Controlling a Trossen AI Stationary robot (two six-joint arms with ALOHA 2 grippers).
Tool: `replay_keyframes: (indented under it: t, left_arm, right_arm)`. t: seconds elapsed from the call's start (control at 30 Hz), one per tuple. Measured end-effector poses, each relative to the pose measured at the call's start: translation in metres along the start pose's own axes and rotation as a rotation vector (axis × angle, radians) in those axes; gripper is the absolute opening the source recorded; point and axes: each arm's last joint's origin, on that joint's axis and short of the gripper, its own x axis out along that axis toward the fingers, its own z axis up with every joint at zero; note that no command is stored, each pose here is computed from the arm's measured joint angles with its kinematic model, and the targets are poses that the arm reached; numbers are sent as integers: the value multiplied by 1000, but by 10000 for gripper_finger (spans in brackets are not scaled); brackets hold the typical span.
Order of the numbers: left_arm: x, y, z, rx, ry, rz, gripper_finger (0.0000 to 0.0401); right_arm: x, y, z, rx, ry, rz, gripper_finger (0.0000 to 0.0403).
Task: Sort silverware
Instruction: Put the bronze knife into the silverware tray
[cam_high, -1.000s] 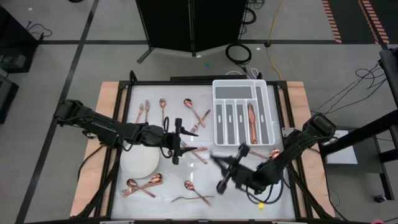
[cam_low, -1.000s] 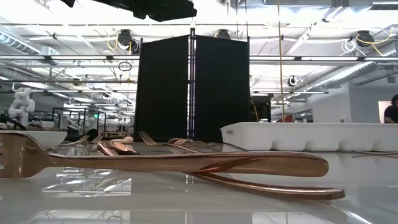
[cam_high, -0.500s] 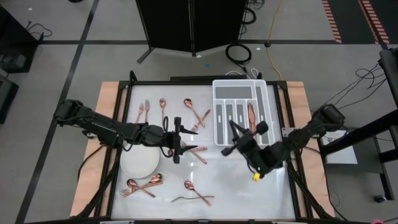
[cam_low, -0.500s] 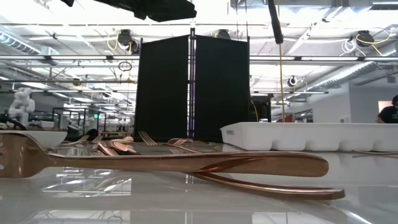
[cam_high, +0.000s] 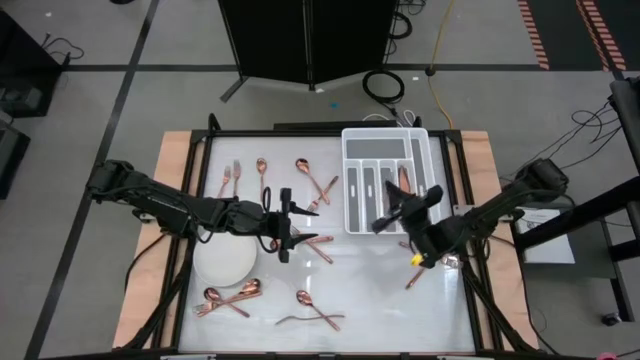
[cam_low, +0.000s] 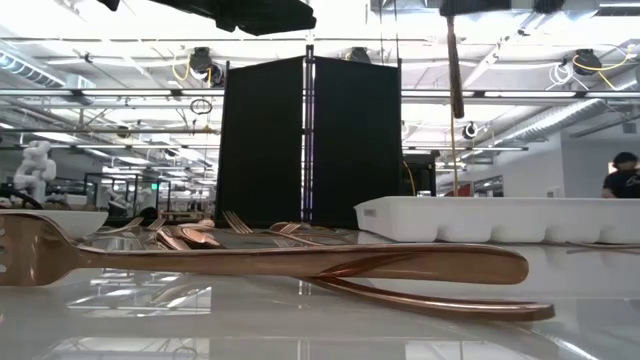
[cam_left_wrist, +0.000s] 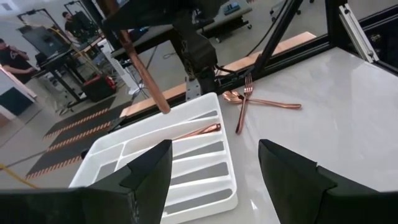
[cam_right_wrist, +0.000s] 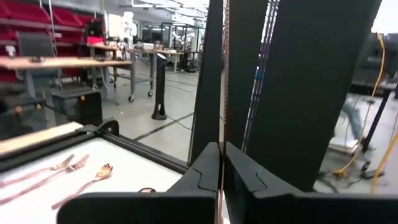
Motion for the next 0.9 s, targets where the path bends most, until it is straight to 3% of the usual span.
replay_keyframes:
  t: [0.33, 0.57, 0.73, 0.9]
  left_arm:
    - [0, 0, 1, -2, -7, 3, 238]
    - [0, 0, 1, -2, -8, 5, 238]
    - [0, 1, 1, -6, -8, 8, 238]
    - [0, 1, 1, -7, -8, 9, 238]
  right_arm:
    - [-1, -28, -18, 213, -64, 161, 0]
    - [-2, -21, -24, 322, -82, 442, 0]
    - [2, -26, -33, 382, 89, 675, 0]
    - [16, -55, -39, 409, 306, 648, 0]
